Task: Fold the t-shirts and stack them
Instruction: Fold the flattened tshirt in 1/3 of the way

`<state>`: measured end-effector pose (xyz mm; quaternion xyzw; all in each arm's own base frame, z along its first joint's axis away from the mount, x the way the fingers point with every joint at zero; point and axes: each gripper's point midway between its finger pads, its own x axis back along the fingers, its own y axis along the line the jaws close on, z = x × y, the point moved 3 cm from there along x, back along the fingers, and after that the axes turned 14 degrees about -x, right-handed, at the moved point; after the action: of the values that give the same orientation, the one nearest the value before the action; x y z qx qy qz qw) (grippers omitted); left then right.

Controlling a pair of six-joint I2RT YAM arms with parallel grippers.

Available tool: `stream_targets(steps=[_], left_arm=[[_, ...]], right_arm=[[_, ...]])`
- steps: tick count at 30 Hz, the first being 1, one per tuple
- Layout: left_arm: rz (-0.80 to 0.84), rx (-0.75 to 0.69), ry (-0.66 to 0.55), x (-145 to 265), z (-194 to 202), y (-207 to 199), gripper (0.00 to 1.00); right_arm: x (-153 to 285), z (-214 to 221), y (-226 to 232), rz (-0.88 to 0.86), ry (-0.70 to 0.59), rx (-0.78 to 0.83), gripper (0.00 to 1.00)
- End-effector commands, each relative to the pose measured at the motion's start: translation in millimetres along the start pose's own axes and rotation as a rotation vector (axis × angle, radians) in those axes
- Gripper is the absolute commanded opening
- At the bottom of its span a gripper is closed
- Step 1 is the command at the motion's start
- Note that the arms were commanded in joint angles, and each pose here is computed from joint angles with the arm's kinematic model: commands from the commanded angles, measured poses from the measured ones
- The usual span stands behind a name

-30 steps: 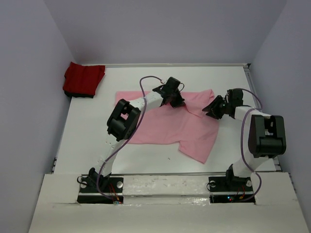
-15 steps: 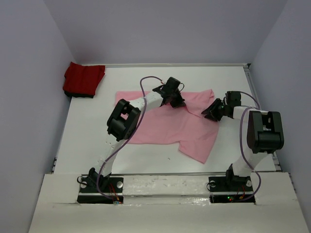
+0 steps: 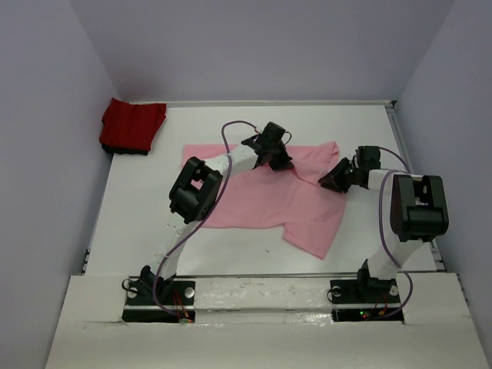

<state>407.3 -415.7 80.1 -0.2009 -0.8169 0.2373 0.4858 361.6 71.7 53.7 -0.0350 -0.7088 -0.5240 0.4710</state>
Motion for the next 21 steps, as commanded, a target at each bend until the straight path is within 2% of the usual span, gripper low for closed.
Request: stream_targets(steps=[1, 7, 13, 21], left_arm=[[0.087, -0.031, -0.057, 35, -23, -36, 0.0], [0.085, -0.031, -0.052, 34, -22, -35, 0.0], [0.082, -0.033, -0.046, 33, -21, -33, 0.0], [0.092, -0.039, -0.03, 33, -18, -35, 0.0]], right_arm=[[-7, 6, -3, -0.003, 0.011, 0.007, 0.28], [-9, 5, -4, 0.002, 0.014, -0.005, 0.21], [-7, 6, -2, 0.0, 0.017, -0.005, 0.01], [4, -7, 15, 0.037, -0.014, 0.016, 0.0]])
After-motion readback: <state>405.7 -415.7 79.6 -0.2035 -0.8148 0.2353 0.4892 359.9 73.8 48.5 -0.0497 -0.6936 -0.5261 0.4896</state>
